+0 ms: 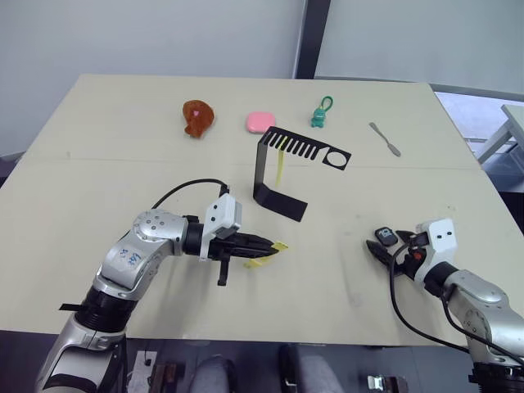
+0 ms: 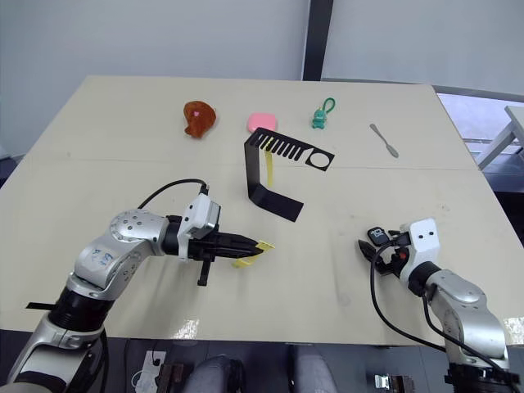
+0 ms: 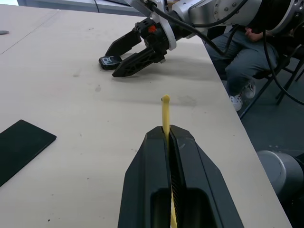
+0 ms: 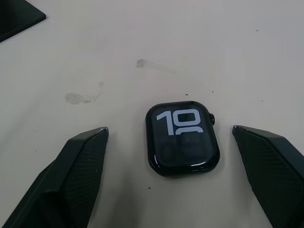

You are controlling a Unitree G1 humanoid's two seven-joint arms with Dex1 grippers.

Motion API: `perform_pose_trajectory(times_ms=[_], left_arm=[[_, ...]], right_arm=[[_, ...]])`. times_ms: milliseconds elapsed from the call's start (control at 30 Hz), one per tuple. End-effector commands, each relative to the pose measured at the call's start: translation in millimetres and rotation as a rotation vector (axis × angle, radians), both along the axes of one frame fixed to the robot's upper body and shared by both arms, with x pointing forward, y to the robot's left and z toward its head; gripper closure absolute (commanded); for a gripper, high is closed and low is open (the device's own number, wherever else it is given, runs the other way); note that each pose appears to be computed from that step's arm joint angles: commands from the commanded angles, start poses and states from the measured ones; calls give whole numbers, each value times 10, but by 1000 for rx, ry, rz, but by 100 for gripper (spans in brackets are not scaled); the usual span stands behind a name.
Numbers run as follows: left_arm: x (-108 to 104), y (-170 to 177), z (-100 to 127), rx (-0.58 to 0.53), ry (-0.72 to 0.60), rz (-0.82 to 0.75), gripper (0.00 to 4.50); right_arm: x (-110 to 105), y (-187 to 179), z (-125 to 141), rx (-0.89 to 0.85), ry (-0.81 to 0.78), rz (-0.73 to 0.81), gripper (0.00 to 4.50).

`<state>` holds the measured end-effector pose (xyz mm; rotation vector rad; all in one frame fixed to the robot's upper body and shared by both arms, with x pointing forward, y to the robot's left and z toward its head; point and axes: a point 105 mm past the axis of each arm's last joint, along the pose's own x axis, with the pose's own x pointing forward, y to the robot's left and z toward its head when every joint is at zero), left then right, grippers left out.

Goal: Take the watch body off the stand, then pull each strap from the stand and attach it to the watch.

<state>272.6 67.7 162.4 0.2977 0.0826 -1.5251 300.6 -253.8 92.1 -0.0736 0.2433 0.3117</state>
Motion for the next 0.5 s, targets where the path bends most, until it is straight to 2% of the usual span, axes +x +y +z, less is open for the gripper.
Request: perform_pose_trajectory(times_ms=[33,500], left_arm=[[-28,-17,85,-20,-38,-5,450],[-33,-31,65,-29,-37,0,450]], right_arm=[[-17,-73,28,-16,-9,-55,6],[-96,-60,-94,7,29,-97,6]])
